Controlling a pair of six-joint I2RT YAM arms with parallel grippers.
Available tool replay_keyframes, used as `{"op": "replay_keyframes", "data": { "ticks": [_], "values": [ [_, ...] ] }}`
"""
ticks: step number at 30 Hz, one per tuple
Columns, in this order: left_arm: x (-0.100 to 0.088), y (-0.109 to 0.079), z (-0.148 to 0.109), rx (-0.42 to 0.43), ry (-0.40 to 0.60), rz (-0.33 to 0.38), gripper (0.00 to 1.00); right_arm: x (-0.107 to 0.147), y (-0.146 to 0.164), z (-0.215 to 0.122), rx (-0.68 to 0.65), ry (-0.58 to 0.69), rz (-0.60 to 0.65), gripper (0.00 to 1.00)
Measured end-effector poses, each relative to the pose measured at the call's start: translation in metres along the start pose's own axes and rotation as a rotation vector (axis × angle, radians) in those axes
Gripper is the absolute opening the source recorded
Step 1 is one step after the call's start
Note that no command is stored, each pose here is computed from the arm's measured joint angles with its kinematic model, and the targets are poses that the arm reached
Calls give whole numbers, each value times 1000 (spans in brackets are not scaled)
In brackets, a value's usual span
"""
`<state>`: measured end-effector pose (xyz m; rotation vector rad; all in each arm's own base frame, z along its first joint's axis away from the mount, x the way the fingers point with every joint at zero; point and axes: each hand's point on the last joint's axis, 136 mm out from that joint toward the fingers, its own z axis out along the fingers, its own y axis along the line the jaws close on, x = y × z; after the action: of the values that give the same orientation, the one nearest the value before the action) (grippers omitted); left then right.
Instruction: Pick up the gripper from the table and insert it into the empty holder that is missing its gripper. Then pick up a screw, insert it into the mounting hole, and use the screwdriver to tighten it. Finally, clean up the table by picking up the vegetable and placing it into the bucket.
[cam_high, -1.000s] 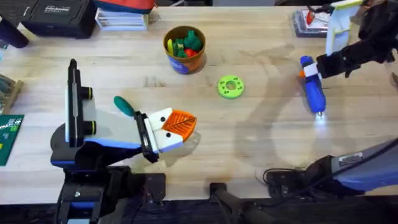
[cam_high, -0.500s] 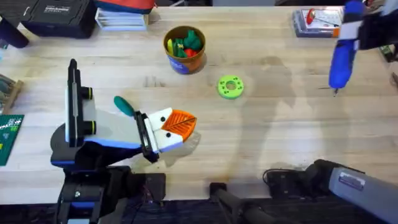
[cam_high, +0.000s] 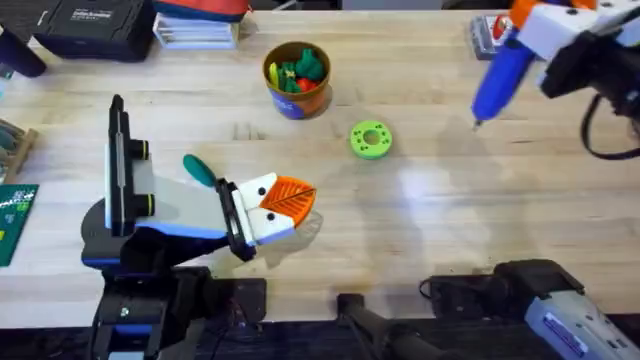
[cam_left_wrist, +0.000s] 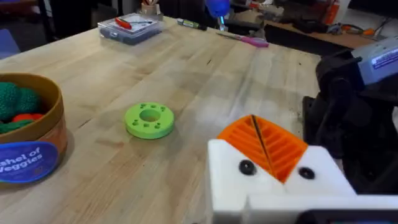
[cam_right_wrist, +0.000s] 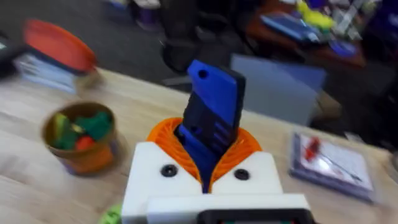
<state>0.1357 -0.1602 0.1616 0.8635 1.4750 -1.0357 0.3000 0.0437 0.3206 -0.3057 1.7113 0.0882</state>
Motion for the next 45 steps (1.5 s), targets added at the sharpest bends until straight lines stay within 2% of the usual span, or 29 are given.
{"op": "replay_keyframes", "data": {
  "ticks": [6, 18, 20, 21, 24, 30, 45],
  "values": [
    [0, 0, 0, 0, 0, 0, 5, -35, 63, 1, -200, -188, 15, 26],
    [0, 0, 0, 0, 0, 0, 5, -81, 195, -12, -584, -424, 56, 26],
    [0, 0, 0, 0, 0, 0, 5, -87, 215, -17, -640, -459, 69, 26],
    [0, 0, 0, 0, 0, 0, 5, -90, 243, -23, -716, -492, 85, 26],
    [0, 0, 0, 0, 0, 0, 5, -87, 266, -29, -779, -496, 93, 26],
    [0, 0, 0, 0, 0, 0, 5, -80, 291, -39, -850, -485, 92, 26],
    [0, 0, 0, 0, 0, 0, 5, -61, 301, -61, -898, -565, 81, 26]
  ]
}}
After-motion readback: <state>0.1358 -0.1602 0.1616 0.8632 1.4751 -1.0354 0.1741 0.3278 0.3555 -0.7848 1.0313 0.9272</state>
